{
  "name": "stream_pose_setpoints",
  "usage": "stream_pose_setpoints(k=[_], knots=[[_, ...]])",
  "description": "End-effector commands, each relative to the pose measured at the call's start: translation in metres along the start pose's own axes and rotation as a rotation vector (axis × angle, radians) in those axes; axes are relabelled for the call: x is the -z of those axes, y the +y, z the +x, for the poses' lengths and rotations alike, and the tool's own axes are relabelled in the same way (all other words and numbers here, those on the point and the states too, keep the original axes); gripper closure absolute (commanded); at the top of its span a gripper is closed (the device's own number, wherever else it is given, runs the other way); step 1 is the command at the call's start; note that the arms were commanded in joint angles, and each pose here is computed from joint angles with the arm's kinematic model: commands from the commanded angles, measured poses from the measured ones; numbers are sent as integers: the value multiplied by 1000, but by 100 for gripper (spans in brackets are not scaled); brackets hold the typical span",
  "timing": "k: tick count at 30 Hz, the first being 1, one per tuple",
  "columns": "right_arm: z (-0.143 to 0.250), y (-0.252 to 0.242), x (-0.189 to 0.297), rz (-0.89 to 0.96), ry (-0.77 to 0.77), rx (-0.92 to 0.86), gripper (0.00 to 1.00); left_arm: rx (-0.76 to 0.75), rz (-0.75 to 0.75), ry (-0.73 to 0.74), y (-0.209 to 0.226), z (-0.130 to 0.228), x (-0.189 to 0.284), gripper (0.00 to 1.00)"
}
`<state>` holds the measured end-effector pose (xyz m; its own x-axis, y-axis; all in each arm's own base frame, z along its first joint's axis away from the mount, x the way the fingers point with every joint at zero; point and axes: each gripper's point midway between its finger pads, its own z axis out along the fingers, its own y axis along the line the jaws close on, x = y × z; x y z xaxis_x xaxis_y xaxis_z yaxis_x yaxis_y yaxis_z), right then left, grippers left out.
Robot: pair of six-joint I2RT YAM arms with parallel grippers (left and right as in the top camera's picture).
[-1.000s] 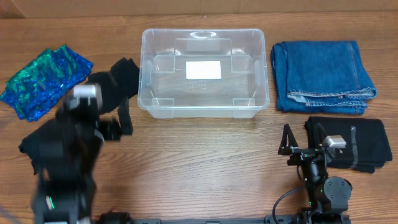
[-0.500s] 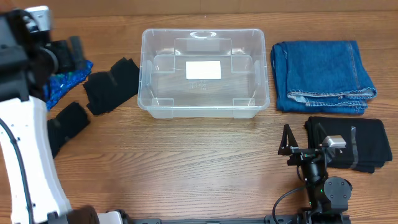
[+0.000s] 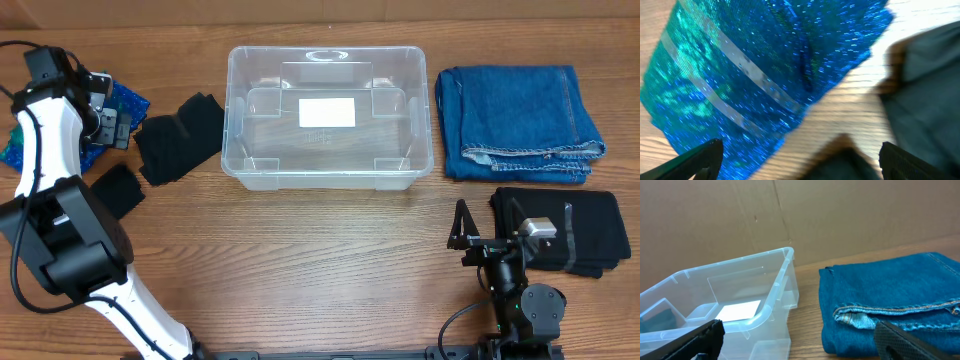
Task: Pack container
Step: 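Reach the left gripper to the blue-green sequined cloth and grasp it, then carry the sequined cloth into the clear bin and release it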
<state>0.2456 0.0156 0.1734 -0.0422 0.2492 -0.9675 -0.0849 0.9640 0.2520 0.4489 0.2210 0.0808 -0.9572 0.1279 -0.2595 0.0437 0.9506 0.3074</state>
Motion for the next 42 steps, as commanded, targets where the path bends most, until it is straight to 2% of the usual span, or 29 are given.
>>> stream_pose_setpoints(k=[1, 3, 9, 19, 20, 22, 23, 25, 28, 29, 31, 35, 37, 42], knots=[[2, 0, 0, 1, -2, -3, 0, -220, -67, 34, 12, -1, -16, 1], [2, 0, 0, 1, -2, -3, 0, -318, -66, 69, 11, 5, -31, 0], [2, 0, 0, 1, -2, -3, 0, -333, -125, 35, 21, -7, -45, 0], [2, 0, 0, 1, -2, -3, 0, -352, -173, 76, 25, -2, -83, 2], [2, 0, 0, 1, -2, -3, 0, -350, -174, 74, 25, -2, -84, 5], [2, 0, 0, 1, -2, -3, 0, -308, -195, 55, 29, -7, -84, 22], [2, 0, 0, 1, -2, -3, 0, -282, -205, 46, 30, -9, -83, 34], [2, 0, 0, 1, -2, -3, 0, -233, -207, 38, 30, -10, -83, 62], [2, 0, 0, 1, -2, -3, 0, -118, -207, 22, 26, -13, -82, 93], [2, 0, 0, 1, -2, -3, 0, -83, -207, 15, 24, -15, -81, 96], [2, 0, 0, 1, -2, -3, 0, -23, -227, 3, 22, -21, -75, 96], [2, 0, 0, 1, -2, -3, 0, 90, -258, -92, 24, -59, -21, 96], [2, 0, 0, 1, -2, -3, 0, 148, -227, -207, 26, -91, 29, 96], [2, 0, 0, 1, -2, -3, 0, 152, -212, -468, 22, -148, 166, 96]])
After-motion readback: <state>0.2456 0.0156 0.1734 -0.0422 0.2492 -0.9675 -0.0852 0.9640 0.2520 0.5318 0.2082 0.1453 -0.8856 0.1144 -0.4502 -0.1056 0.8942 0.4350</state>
